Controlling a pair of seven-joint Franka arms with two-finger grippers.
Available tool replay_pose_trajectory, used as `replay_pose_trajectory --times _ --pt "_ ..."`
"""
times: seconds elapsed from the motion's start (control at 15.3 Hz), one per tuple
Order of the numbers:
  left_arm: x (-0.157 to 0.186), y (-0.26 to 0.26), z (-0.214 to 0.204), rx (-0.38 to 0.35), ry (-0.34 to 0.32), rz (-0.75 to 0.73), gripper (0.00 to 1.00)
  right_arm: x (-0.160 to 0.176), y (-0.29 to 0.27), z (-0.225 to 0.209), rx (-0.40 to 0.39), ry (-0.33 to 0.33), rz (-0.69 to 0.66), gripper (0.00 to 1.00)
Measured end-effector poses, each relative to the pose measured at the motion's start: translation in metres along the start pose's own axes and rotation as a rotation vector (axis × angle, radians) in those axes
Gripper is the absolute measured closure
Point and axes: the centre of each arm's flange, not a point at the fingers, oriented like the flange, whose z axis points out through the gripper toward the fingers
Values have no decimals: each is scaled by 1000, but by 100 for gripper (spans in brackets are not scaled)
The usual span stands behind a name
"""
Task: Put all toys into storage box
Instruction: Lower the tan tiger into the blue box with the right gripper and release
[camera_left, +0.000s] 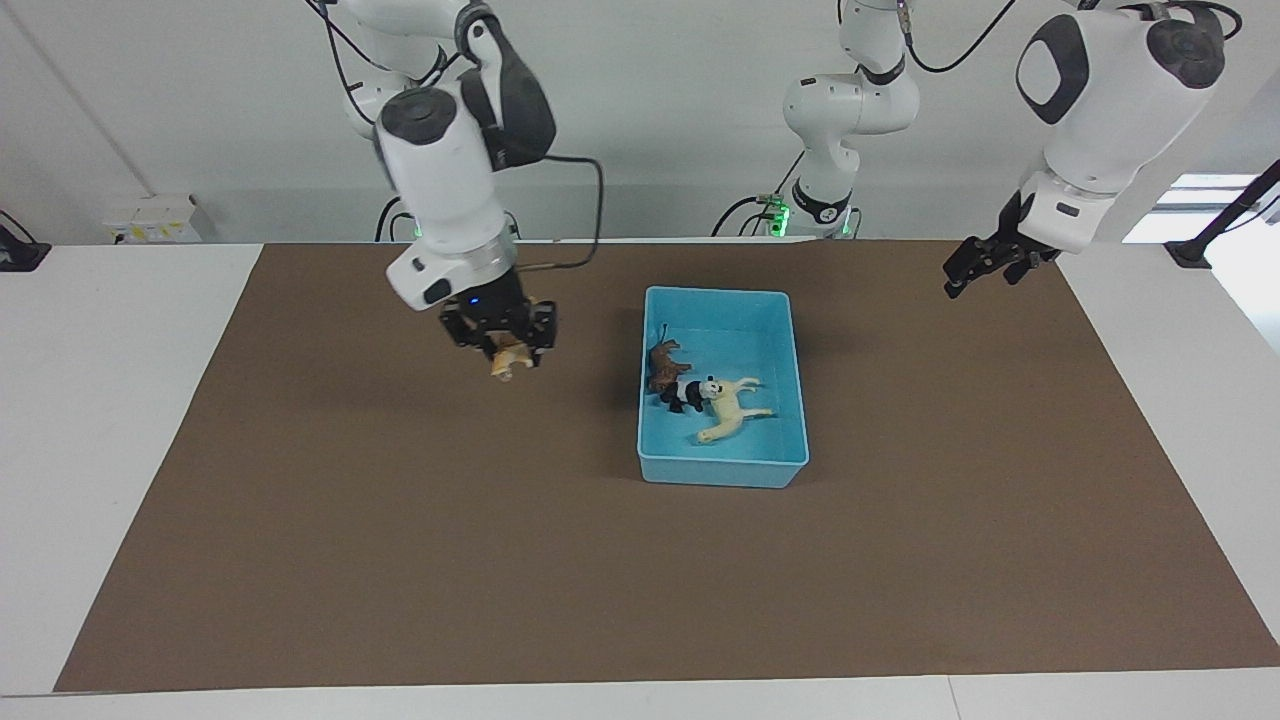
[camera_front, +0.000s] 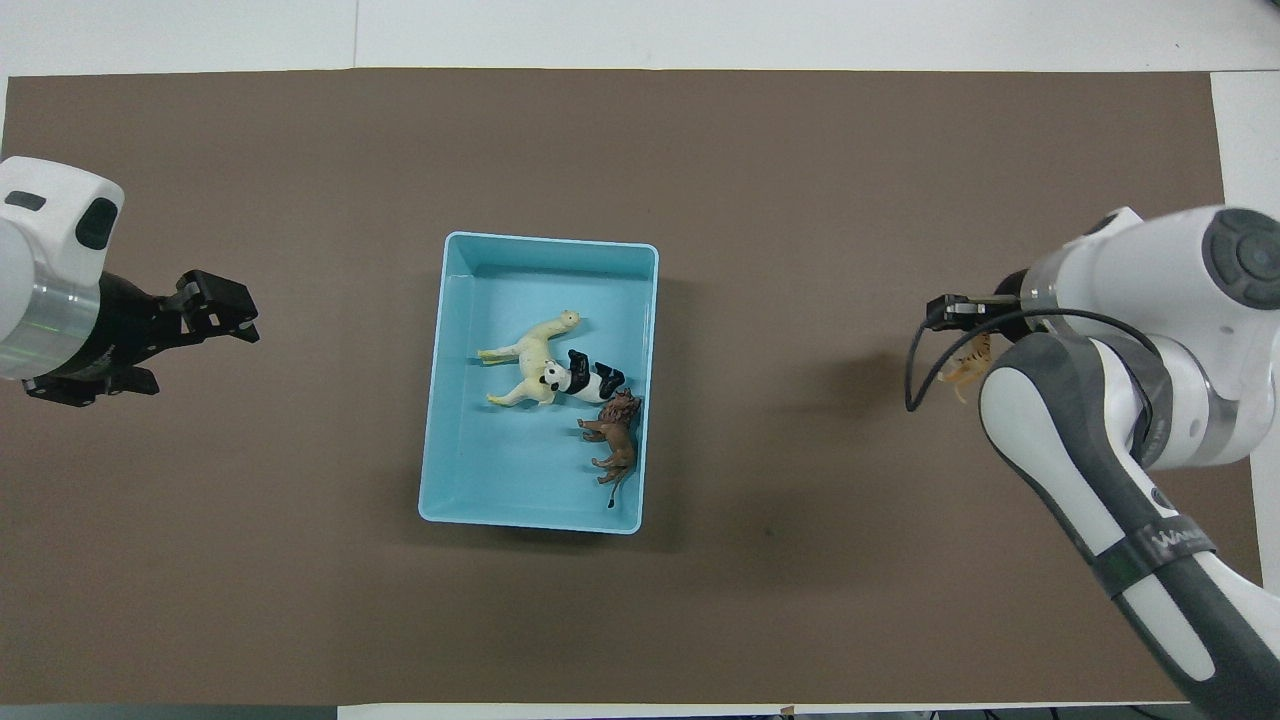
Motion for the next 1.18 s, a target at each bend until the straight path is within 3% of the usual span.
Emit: replay_pose_trajectory --times 0.2,0.33,0.52,0.65,0.98,1.18 --pt "6 2 -9 6 -60 48 0 -34 -99 32 21 -12 -24 44" --pt "4 2 -8 6 -78 74 0 -49 -140 77 19 -13 -37 44" --pt "1 4 -8 7 -94 84 0 -54 -165 140 15 23 -58 44" --pt "-4 6 -10 7 -97 90 0 -50 -166 157 16 25 -34 44" --pt "-4 17 -10 8 -72 113 0 -41 -166 135 34 49 77 1" --pt "-2 20 -6 8 -72 120 0 0 -130 79 67 124 149 0"
